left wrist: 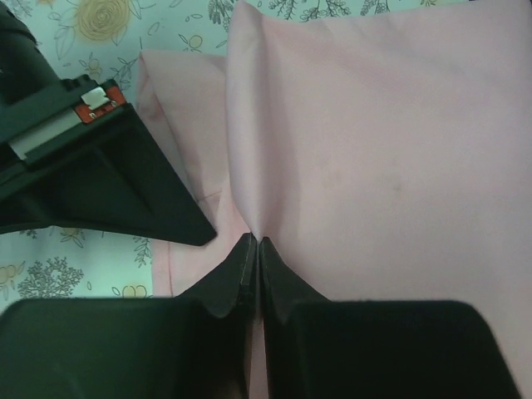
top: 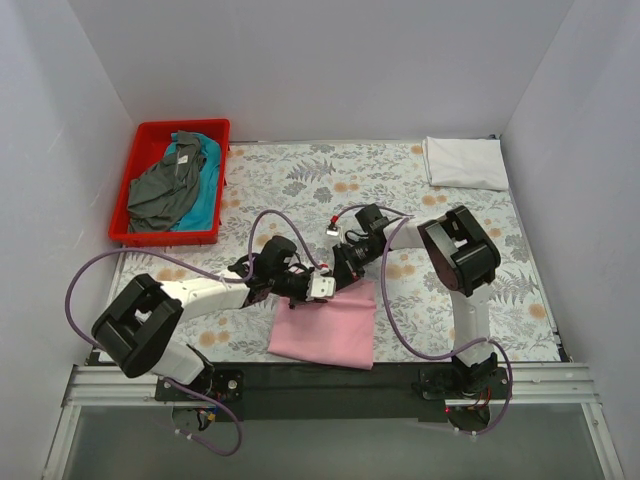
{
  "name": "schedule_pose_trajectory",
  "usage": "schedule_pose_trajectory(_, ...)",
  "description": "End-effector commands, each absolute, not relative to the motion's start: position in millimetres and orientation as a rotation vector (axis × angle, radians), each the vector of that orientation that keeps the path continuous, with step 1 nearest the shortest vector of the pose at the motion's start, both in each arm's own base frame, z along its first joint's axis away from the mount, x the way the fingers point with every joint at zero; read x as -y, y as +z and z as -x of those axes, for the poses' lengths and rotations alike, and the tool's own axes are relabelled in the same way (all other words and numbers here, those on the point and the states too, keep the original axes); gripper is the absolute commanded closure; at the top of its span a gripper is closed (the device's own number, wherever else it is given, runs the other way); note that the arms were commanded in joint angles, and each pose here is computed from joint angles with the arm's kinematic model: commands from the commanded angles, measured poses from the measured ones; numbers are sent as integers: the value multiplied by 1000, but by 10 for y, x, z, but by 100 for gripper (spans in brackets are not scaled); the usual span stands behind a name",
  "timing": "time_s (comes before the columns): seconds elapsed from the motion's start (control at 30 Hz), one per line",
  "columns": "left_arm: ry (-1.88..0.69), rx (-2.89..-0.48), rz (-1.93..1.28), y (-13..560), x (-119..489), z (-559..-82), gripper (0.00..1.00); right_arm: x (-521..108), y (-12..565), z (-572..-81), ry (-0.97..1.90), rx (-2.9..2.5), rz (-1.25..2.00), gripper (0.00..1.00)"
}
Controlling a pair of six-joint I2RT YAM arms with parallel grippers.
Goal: Fold and stack the t-shirts
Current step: Fold the tshirt
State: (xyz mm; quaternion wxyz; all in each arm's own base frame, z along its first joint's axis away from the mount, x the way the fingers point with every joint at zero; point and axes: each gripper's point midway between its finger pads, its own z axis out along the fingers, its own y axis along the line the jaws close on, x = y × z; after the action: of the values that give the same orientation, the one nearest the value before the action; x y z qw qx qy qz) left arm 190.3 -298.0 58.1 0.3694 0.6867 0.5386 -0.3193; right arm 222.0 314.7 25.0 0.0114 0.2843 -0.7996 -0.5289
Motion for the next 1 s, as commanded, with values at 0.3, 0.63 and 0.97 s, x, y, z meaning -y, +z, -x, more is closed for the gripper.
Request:
schedule_pose_trajectory(0.3,-600,-1178,-1704,969,3050,-2180,100,-3124,28,-2101,-1671,2416,-932,92)
schedule_pose_trajectory(0.63,-482,-1112,-1641,1039,3079,-2384,100,-3089,-9,-2039,-1668,2400,-934,92)
schedule_pose_trajectory(0.97,-415,-1067,-1610,1036,3102,-2510,100,-3079,-15,-2016,-1671,2389,-933,92)
